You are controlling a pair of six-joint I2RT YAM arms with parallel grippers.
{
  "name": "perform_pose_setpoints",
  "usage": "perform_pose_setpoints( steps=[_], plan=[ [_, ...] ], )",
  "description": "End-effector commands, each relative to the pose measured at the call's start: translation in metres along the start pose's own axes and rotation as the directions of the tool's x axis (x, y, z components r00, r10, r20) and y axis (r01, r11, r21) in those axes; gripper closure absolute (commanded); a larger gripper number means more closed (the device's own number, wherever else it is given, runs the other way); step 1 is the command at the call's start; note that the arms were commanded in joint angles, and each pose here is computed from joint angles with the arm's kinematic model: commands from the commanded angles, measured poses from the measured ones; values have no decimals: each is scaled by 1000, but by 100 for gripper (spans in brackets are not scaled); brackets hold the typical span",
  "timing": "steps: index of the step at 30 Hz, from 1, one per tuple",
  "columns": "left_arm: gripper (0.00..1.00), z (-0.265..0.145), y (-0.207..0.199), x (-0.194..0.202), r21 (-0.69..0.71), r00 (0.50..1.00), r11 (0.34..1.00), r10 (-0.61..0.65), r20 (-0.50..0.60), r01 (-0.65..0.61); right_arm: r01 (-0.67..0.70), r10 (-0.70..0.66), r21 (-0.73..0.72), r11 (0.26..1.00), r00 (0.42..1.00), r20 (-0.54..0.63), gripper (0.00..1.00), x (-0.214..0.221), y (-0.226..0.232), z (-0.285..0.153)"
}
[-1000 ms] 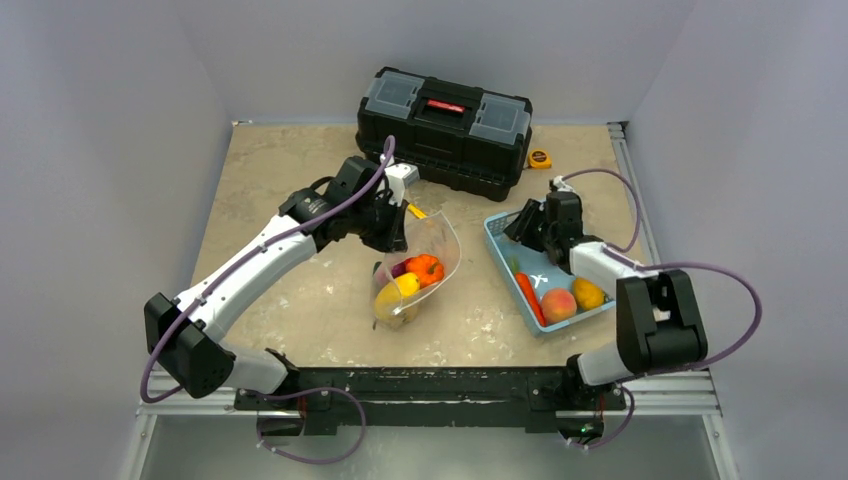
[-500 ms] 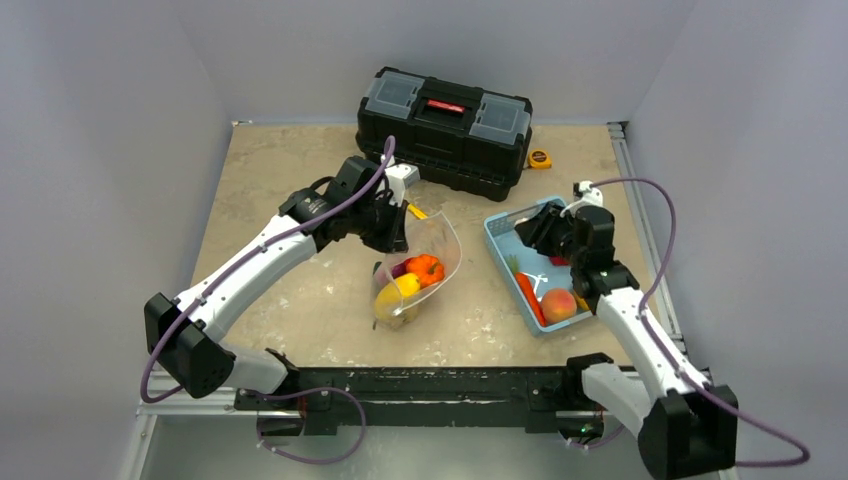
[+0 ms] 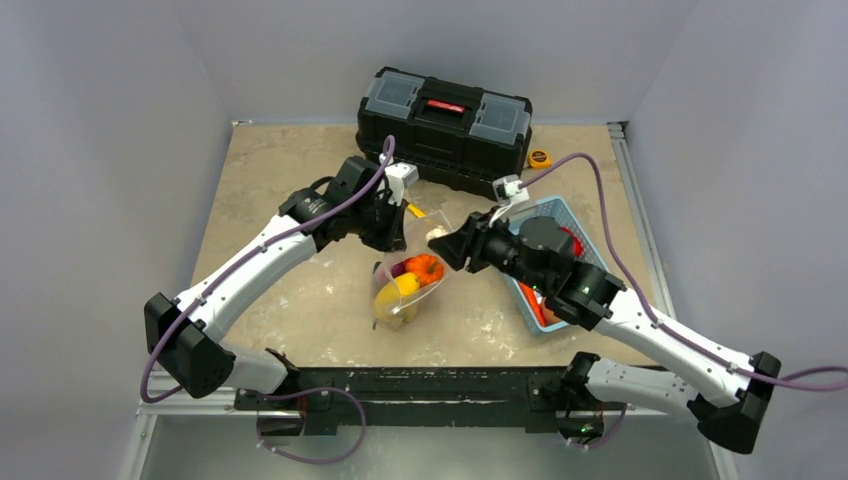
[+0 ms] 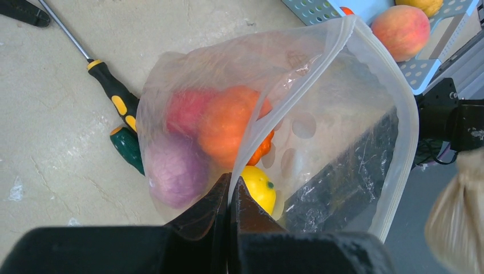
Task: Place the food in the zip-top bag and seal the zipper
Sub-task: Place the fake vegetable in the zipper food storage bag.
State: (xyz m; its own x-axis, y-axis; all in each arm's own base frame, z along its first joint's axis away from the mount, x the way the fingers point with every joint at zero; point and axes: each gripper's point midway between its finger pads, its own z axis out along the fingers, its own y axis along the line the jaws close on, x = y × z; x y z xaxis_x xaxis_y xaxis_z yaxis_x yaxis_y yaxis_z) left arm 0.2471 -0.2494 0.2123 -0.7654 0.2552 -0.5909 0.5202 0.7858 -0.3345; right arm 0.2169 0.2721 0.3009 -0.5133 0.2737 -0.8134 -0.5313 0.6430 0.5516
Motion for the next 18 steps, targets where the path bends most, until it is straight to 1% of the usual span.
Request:
perform_pose_setpoints(
  steps=[1, 4, 5, 8, 11, 12, 14, 18],
  plan=[
    [100, -13, -1, -16, -12, 998, 1000, 13, 66, -12, 53, -58, 102, 993, 997, 50, 83, -7, 12, 9],
    [100, -11, -2, -16, -7, 998, 1000, 12, 64, -12, 108, -103, 192, 975, 994, -36, 81, 9, 5, 27],
    [100, -11, -3, -16, -3, 998, 1000, 12, 62, -12, 135, -121, 244, 960, 990, -70, 80, 14, -2, 31],
    [100, -11, -3, -16, 0, 998, 1000, 11, 59, -11, 200, -170, 364, 909, 979, -114, 72, 17, -18, 35],
    [100, -13, -2, -16, -6, 998, 1000, 14, 64, -14, 237, -210, 387, 891, 971, -111, 62, 14, -22, 39],
    [100, -14, -2, -17, -10, 998, 1000, 15, 69, -14, 241, -218, 395, 887, 970, -105, 56, 12, -23, 40],
    [100, -13, 0, -17, -19, 997, 1000, 15, 72, -14, 249, -227, 408, 879, 969, -101, 48, 9, -24, 42],
    [100, -9, -2, -15, -2, 999, 1000, 11, 53, -11, 278, -241, 407, 870, 960, -142, 42, 14, -22, 53]
  ],
)
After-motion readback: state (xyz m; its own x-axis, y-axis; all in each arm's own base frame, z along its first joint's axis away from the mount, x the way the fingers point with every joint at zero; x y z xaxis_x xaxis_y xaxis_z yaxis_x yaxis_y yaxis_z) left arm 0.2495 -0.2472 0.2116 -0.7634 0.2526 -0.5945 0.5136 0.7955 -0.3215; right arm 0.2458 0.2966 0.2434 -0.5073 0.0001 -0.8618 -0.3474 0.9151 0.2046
